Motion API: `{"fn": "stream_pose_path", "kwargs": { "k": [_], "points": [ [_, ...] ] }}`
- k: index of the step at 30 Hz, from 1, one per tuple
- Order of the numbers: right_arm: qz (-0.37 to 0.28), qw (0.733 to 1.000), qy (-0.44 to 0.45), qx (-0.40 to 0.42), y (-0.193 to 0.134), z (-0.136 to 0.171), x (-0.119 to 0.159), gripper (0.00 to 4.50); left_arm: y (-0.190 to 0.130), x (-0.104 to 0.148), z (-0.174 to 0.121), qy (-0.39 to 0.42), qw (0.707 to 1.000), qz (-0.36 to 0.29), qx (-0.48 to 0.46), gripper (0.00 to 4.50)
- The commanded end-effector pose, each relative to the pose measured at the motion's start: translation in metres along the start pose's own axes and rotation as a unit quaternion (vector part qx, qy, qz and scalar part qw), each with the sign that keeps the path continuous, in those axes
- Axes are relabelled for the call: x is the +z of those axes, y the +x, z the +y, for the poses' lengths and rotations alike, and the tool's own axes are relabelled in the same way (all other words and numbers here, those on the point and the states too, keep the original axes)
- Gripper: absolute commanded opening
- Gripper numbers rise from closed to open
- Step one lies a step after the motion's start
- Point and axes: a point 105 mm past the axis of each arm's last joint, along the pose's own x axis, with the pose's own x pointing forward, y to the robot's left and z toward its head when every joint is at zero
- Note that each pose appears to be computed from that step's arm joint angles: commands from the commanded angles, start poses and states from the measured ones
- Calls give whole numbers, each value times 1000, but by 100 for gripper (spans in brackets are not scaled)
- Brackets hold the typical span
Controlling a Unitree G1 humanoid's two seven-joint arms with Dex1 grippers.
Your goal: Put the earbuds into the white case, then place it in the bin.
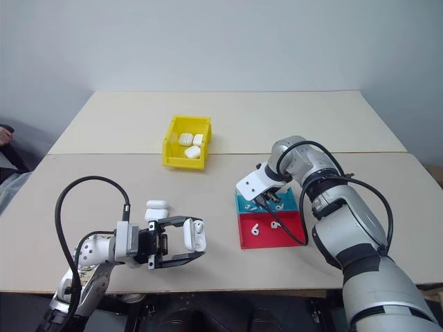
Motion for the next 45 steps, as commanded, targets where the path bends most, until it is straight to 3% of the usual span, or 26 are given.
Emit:
{"fn": "stream_pose_path", "kwargs": {
  "k": [1,10,13,22,25,29,33,35,41,45],
  "points": [
    [2,1000,-10,-14,-8,-5,1,170,2,9,2,28,1000,-10,-2,280],
    [6,1000,-13,-8,-5,-2,-1,170,2,9,2,29,1000,-10,-1,280],
    [-1,1000,-15,-9,-5,-2,1,85,2,9,3,30,1000,-9,-1,280],
    [-9,1000,-9,-17,-7,-3,2,85,3,9,3,29,999,-12,-3,280],
    [-31,999,1,-44,-19,-7,5,85,6,13,7,31,999,-23,-2,280],
    [-80,987,47,-130,-61,-16,10,85,14,26,18,37,998,-52,1,280],
    [-156,959,130,-200,-111,-6,22,85,22,38,27,37,996,-78,-2,280],
    [-211,926,197,-242,-142,6,28,85,27,45,31,36,995,-97,-9,280],
    [-385,804,309,-330,-203,46,63,85,45,58,42,17,992,-124,-30,280],
    [-539,714,292,-340,-222,73,97,85,58,68,45,8,989,-136,-50,280]
  ]
}}
